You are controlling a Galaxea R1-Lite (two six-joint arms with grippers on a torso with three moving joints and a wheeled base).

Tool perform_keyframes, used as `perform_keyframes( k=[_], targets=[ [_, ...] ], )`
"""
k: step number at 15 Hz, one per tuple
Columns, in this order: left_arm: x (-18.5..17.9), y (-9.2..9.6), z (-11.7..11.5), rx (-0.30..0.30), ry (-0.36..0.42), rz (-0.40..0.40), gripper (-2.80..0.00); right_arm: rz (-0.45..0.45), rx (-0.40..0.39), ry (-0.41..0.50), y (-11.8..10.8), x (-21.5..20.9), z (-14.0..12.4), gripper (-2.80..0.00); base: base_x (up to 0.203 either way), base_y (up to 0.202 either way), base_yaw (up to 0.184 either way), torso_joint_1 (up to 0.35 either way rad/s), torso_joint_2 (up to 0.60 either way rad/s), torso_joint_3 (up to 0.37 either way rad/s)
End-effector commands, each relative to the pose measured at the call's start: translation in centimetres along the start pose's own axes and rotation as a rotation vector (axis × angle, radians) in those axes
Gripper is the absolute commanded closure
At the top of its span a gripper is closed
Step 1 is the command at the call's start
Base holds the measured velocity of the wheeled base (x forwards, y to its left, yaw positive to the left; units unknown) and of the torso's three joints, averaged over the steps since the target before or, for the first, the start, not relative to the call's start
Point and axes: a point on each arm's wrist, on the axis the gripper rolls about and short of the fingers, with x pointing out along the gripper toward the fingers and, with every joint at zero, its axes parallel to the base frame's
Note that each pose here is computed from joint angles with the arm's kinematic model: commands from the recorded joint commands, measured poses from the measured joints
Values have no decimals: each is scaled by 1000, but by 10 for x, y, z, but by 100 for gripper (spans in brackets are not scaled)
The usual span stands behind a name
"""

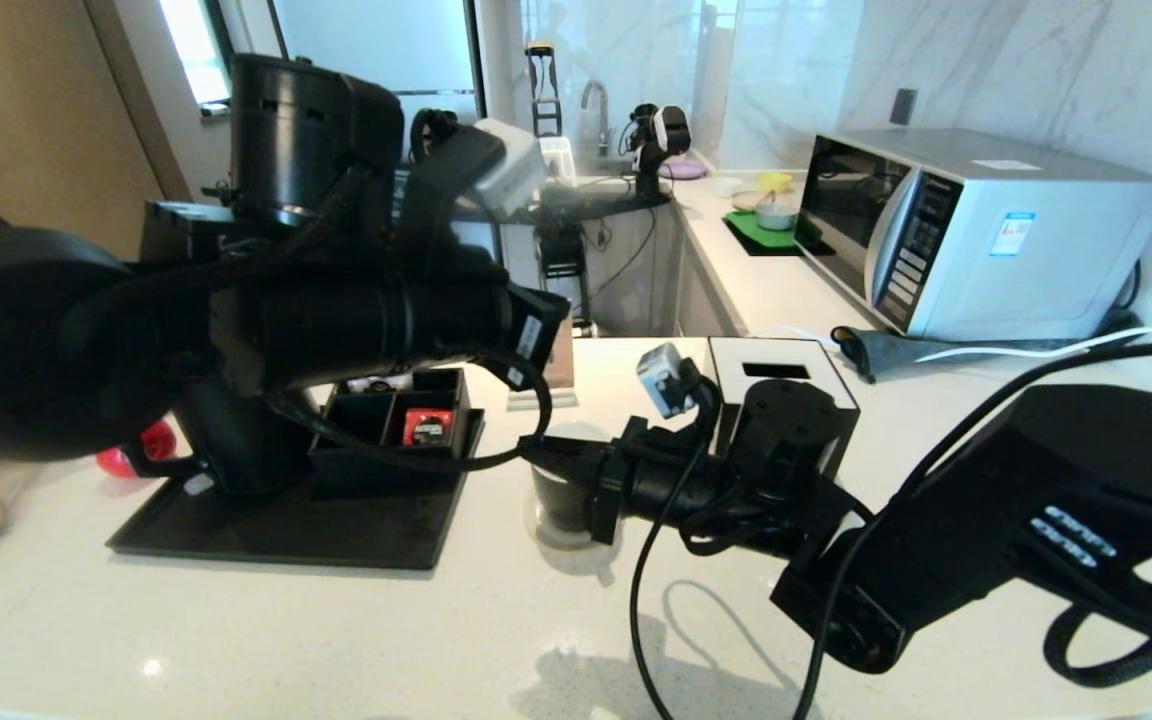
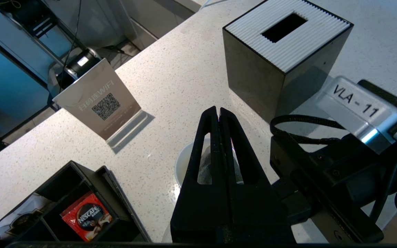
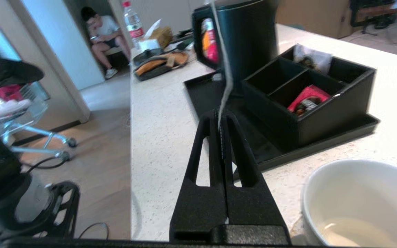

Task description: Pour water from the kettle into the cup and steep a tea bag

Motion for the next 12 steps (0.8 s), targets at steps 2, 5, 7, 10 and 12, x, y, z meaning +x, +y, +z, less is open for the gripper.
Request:
perform_keyframes(
  k=[2, 5, 7, 10, 12],
  targets=[
    [0, 0, 0, 1, 1, 1, 0, -57, -14, -50, -6, 2, 11, 0, 0, 0, 0, 0, 0, 0],
    [0, 0, -1, 1, 1, -2, 0, -97, -30, -73, -20, -5, 20, 0, 0, 0, 0, 0, 0, 0],
    [0, 0, -4, -1, 12, -2, 0, -116, -41, -89, -27, -9, 26, 0, 0, 0, 0, 0, 0, 0],
    [-4, -1, -5, 0, 13, -4, 0, -142, -47, -95, -36, -15, 29, 0, 0, 0, 0, 0, 0, 0],
    [-6, -3, -6, 2, 16, -11, 0, -150, -57, -109, -40, -15, 33, 0, 0, 0, 0, 0, 0, 0]
  ],
)
